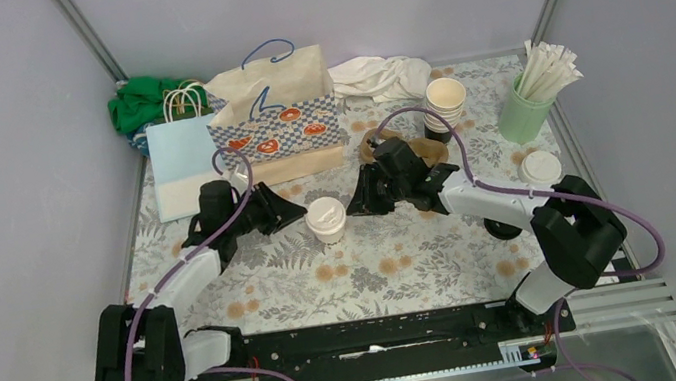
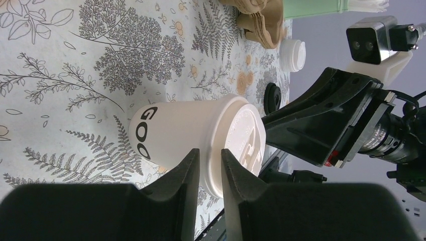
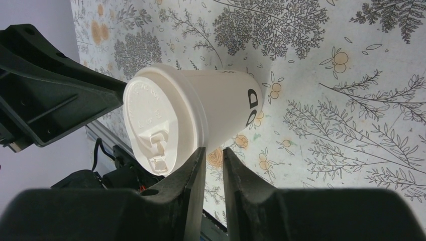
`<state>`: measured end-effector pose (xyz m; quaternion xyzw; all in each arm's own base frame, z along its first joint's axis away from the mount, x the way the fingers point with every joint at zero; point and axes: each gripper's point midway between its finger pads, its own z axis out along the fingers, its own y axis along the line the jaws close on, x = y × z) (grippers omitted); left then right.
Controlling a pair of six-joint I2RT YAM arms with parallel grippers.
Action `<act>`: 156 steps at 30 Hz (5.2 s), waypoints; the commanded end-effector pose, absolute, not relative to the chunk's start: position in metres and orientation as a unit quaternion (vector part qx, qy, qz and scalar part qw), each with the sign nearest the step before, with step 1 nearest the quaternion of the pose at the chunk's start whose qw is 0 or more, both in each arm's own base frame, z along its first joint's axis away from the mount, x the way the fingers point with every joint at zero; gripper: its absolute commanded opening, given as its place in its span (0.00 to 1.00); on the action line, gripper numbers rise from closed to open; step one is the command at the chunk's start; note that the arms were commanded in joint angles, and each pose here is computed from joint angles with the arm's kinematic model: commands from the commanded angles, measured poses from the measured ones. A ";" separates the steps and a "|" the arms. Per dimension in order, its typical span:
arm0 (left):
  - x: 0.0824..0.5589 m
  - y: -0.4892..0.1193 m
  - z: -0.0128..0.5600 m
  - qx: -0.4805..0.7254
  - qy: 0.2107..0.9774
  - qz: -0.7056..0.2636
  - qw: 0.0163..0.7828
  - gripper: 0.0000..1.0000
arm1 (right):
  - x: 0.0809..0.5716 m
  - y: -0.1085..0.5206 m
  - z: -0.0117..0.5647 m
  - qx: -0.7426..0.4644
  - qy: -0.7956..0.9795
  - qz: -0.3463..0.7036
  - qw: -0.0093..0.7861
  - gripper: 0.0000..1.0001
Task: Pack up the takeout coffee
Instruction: Close the cup lid on the coffee cup.
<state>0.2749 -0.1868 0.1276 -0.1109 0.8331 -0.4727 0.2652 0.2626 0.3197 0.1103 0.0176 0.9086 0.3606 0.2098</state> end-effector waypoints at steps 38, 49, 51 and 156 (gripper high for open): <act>0.275 -0.183 0.133 -0.102 0.833 -0.466 0.280 0.26 | 0.270 0.335 0.137 -0.004 0.890 0.397 0.222 0.27; 0.275 -0.184 0.125 -0.105 0.837 -0.464 0.270 0.25 | 0.269 0.338 0.128 -0.005 0.895 0.395 0.208 0.27; 0.274 -0.184 0.123 -0.107 0.838 -0.463 0.268 0.24 | 0.268 0.338 0.125 -0.004 0.897 0.394 0.203 0.26; 0.289 -0.055 0.288 -0.159 0.794 -0.182 0.557 0.99 | 0.267 0.382 0.127 -0.251 0.935 0.072 0.239 0.98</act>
